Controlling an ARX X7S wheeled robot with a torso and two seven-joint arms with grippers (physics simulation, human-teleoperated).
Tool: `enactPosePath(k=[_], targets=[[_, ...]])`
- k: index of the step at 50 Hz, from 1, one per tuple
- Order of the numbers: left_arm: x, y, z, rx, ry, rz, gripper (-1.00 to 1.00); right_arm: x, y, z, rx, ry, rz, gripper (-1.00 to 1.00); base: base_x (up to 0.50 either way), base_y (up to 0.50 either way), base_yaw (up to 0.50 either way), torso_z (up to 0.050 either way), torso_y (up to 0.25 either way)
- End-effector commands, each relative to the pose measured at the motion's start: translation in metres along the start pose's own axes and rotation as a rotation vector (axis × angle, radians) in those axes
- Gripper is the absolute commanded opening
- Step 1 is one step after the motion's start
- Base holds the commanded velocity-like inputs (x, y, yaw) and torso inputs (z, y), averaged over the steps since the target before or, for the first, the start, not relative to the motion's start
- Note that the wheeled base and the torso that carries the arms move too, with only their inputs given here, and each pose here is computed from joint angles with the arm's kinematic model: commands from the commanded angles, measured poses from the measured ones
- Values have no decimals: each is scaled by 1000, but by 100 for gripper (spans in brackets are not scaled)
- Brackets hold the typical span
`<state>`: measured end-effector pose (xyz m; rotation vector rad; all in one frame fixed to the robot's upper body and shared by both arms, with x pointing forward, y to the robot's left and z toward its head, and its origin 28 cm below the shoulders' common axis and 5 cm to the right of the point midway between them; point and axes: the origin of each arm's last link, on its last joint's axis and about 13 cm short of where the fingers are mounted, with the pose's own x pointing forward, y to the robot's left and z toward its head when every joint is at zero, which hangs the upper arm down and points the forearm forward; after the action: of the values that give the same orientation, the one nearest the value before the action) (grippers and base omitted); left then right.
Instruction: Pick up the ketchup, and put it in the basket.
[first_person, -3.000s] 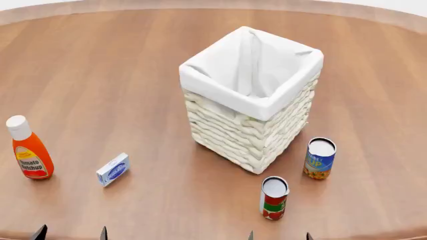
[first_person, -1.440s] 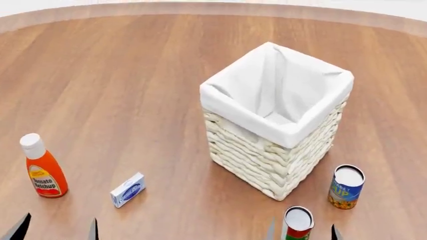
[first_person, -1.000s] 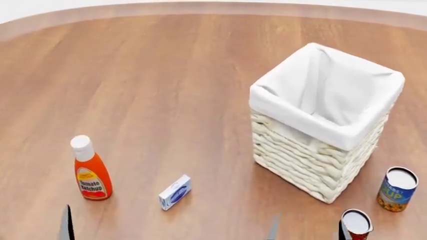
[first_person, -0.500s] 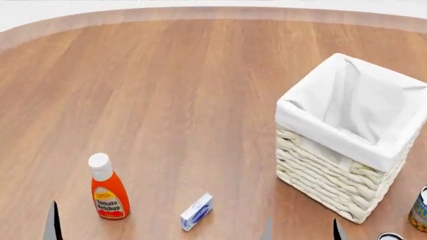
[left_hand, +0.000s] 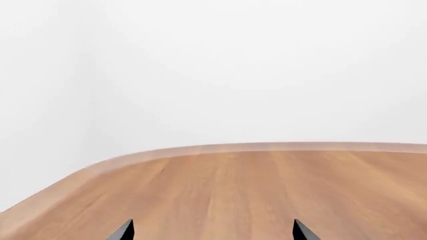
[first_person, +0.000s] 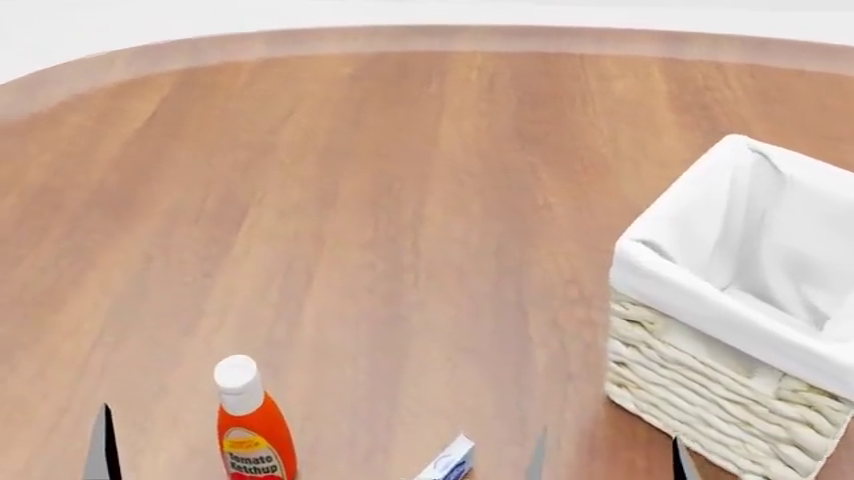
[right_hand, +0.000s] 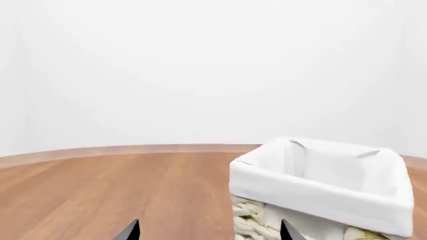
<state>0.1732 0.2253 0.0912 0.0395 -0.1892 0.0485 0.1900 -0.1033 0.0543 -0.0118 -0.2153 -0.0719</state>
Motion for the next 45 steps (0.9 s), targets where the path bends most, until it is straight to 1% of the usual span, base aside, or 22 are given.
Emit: enactPosePath(k=[1, 3, 12, 15, 18, 20, 22, 25, 29, 35, 37, 39, 40, 45], targets=[[5, 5, -3, -2, 4, 25, 100, -2, 4, -6, -42, 9, 17, 100, 221, 512, 0, 0, 0], [5, 5, -3, -2, 4, 25, 100, -1, 4, -6, -46, 10, 11, 100, 224, 381, 0, 0, 0], [5, 6, -2, -4, 2, 31, 100, -1, 2, -3, -15, -6, -6, 100, 0, 0, 0, 0, 0], [6, 6, -2, -4, 3, 30, 100, -1, 3, -3, -38, 2, -1, 100, 0, 0, 0, 0, 0], [6, 6, -2, -3, 2, 29, 100, -1, 3, -3, -35, 5, 4, 100, 0, 0, 0, 0, 0], [6, 6, -2, -3, 2, 29, 100, -2, 3, -2, -25, -11, 13, 100, 254, 159, 0, 0, 0], [6, 6, -2, -3, 2, 29, 100, -1, 2, -2, -32, 0, 4, 100, 463, 277, 0, 0, 0], [5, 6, -2, -3, 2, 27, 100, -1, 2, -2, -13, -4, -14, 100, 315, 164, 0, 0, 0], [5, 6, -2, -3, 2, 27, 100, 0, 2, -3, -16, -6, -14, 100, 0, 0, 0, 0, 0], [4, 6, -2, -4, 2, 26, 100, -2, 2, -1, -43, -16, -3, 100, 0, 0, 0, 0, 0], [4, 5, -3, -4, 3, 25, 100, -3, 2, -2, -52, -20, -5, 100, 47, 503, 0, 0, 0], [3, 5, -2, -4, 2, 24, 100, -2, 2, -2, -28, -20, -16, 100, 84, 505, 0, 0, 0], [3, 5, -2, -4, 2, 24, 100, -2, 1, -3, -37, -10, -20, 100, 35, 2, 0, 0, 0], [2, 5, -3, -4, 3, 23, 100, -3, 0, -3, -18, -11, -34, 100, 0, 0, 0, 0, 0]])
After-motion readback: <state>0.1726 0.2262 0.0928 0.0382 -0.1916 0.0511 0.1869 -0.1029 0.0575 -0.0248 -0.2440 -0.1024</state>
